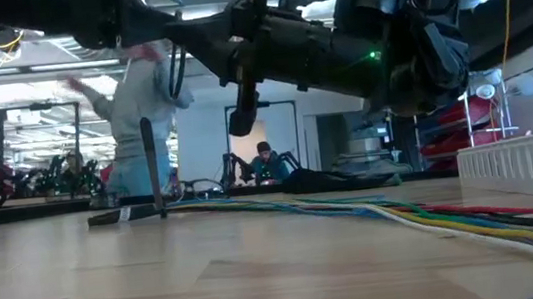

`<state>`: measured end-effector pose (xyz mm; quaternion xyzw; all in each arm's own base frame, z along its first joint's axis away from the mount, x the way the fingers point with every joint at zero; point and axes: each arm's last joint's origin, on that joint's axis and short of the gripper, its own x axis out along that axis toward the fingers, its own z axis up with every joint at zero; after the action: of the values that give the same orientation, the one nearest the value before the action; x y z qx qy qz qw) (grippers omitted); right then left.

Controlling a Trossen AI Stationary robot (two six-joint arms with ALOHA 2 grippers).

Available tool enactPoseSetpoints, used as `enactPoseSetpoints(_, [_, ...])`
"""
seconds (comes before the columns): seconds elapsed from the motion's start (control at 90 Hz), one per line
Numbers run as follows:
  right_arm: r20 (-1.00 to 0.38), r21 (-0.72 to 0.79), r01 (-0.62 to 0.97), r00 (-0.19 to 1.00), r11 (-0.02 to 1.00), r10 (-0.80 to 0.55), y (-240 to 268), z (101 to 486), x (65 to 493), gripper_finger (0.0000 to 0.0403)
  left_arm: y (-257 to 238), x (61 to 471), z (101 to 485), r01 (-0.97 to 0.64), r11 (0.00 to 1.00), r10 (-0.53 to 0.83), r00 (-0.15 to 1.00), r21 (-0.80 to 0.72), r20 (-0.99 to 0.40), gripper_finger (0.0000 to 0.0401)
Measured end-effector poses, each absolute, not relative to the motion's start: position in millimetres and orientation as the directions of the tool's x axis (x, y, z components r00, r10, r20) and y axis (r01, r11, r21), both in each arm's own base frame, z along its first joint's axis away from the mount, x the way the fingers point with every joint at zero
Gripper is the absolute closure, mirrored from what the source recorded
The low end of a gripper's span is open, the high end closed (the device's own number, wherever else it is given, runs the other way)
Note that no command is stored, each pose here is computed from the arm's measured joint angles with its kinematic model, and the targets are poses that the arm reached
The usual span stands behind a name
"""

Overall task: Ziptie cables
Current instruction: Wrap the zip tie on the cables

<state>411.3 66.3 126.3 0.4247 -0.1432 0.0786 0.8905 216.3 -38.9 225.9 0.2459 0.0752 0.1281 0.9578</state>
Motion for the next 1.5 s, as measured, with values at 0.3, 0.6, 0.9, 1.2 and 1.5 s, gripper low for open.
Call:
enactPoseSetpoints(0.3, [0.323, 0.764, -0.272, 0.946, 0.585, 0.018, 66.2, 126.4, 411.2, 0.0403, -38.8, 216.0, 226.6, -0.205, 0.832, 0.283, 0.956, 0.516, -0.077, 0.0401])
enactPoseSetpoints(0.6, [0.323, 0.781, -0.276, 0.946, 0.561, 0.015, 66.3, 126.4, 411.2, 0.0403, -39.0, 216.0, 225.4, -0.178, 0.806, 0.274, 0.958, 0.564, -0.089, 0.0401])
enactPoseSetpoints(0.9, [0.320, 0.838, -0.269, 0.947, 0.475, -0.029, 61.8, 126.2, 411.8, 0.0403, -43.6, 215.1, 222.6, -0.121, 0.788, 0.237, 0.965, 0.604, -0.116, 0.0401])
enactPoseSetpoints(1.2, [0.367, 0.834, -0.328, 0.930, 0.444, -0.001, 62.6, 142.1, 426.8, 0.0403, -49.4, 213.1, 220.2, -0.085, 0.734, 0.237, 0.962, 0.674, -0.137, 0.0401])
enactPoseSetpoints(1.5, [0.359, 0.823, -0.318, 0.933, 0.470, 0.004, 59.2, 146.0, 433.9, 0.0403, -55.2, 210.8, 218.1, -0.072, 0.726, 0.241, 0.958, 0.684, -0.154, 0.0401])
